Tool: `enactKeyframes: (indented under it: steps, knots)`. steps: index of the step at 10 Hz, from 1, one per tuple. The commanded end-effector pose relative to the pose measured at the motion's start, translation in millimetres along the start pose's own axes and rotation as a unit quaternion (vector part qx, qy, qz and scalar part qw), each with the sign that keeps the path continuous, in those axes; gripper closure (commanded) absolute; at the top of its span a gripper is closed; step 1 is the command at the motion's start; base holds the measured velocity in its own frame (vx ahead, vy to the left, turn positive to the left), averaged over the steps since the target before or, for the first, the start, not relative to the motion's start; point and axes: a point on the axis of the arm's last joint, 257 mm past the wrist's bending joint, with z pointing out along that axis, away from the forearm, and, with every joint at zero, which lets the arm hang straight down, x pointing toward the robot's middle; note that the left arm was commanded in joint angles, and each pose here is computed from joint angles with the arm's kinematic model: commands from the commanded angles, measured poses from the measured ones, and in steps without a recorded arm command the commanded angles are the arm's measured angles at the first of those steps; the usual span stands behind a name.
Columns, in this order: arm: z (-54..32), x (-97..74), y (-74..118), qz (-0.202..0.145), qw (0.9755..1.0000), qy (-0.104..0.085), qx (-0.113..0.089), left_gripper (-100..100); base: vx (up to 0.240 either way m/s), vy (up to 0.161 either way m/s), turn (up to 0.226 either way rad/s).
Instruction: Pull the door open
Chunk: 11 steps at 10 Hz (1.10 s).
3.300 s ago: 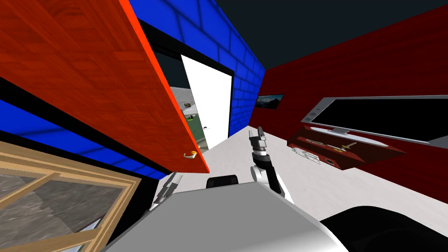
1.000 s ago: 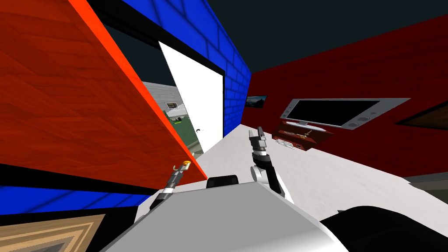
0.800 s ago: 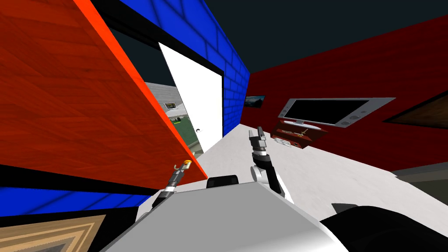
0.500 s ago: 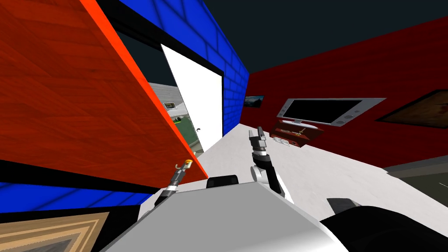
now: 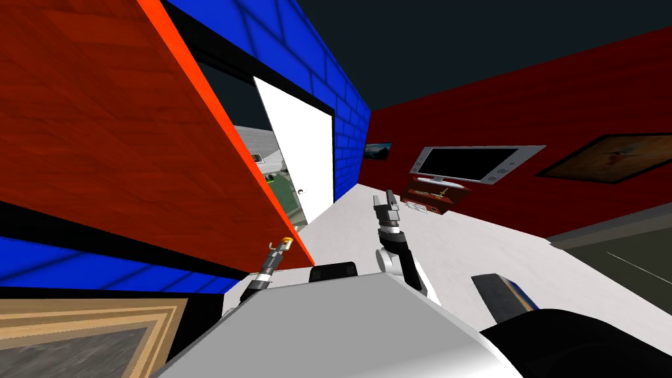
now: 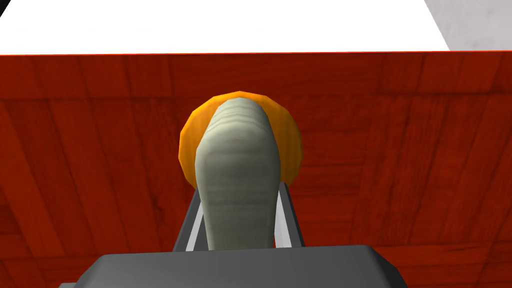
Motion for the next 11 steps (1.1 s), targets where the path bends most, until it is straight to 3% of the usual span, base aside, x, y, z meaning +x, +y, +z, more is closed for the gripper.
enactKeyframes:
  steps: [1, 3, 5, 11]
  knots:
    - [3.2, 3.1, -1.1, 0.001, 1.0000, 0.002, 0.000, 100, -0.218, 0.077, 0.018]
    - [5.7, 5.0, -1.9, 0.002, 1.0000, 0.003, 0.000, 100, -0.206, 0.061, 0.028]
    - [2.4, 9.2, 5.0, -0.001, 1.0000, 0.004, -0.008, 100, -0.010, 0.013, -0.037]
    - [-8.9, 3.3, 19.4, -0.001, 0.9996, -0.004, -0.027, 100, 0.201, -0.022, -0.097]
